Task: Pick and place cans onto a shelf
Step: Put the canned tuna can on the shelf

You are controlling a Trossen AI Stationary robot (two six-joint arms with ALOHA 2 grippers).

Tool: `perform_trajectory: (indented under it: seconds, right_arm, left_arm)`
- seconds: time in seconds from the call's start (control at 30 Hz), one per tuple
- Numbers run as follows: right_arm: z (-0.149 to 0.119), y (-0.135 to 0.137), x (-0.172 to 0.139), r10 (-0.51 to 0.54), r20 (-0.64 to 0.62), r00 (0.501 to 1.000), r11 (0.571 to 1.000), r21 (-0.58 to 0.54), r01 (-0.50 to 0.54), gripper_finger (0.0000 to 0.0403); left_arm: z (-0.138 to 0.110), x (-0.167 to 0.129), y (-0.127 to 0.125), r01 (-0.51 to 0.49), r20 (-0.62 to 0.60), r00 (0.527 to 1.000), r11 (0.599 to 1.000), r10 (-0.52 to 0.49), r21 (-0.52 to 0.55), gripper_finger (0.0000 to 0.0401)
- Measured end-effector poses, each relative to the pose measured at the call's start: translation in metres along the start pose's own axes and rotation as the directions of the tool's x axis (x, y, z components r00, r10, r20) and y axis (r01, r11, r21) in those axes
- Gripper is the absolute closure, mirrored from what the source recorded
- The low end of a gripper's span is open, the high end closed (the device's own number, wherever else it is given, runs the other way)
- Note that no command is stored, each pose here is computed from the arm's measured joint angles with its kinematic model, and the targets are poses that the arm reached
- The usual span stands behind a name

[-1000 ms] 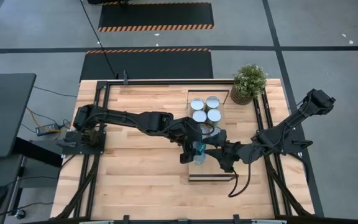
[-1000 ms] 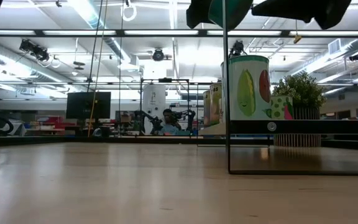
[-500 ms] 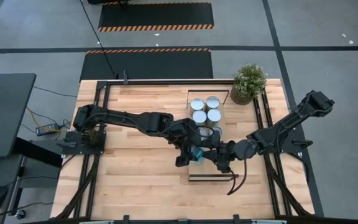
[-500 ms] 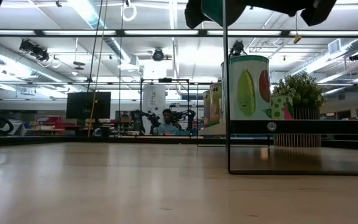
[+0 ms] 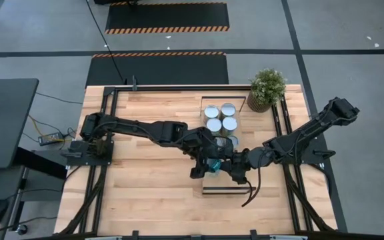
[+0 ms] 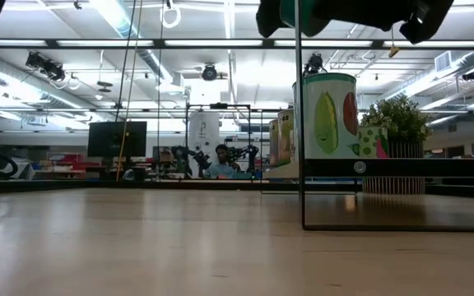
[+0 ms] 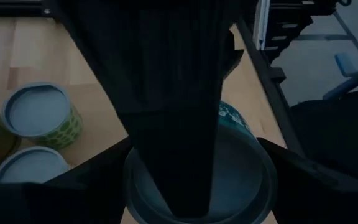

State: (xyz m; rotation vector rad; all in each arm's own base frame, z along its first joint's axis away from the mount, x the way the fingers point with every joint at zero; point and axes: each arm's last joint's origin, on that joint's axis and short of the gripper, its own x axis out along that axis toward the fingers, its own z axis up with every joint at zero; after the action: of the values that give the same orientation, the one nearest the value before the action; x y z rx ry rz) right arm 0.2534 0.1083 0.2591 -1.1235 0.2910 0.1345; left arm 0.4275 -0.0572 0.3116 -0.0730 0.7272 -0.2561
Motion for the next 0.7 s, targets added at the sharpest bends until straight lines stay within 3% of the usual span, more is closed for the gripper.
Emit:
perform_trajectory:
  seconds: [0.43, 0.57, 0.7]
  right_arm:
    - [-0.0018, 0.0014, 0.0002, 0.012, -0.02, 1.0, 1.0, 0.025, -0.012, 0.0197]
    - [-0.0027, 0.0019, 0.0001, 0.012, -0.034, 0.999, 1.0, 0.028, -0.011, 0.0203]
    - [-0.003, 0.0026, -0.0004, 0.001, -0.063, 0.998, 1.0, 0.026, 0.001, 0.0203]
  left_arm:
    - [0.0015, 0.0004, 0.0034, -0.022, 0.017, 1.0, 0.999, 0.021, 0.027, 0.0095]
    - [0.0015, 0.0004, 0.0046, -0.096, 0.02, 0.995, 0.994, 0.096, 0.043, 0.0086]
    - [0.002, 0.0002, 0.0054, -0.106, 0.025, 0.994, 0.993, 0.105, 0.046, 0.0084]
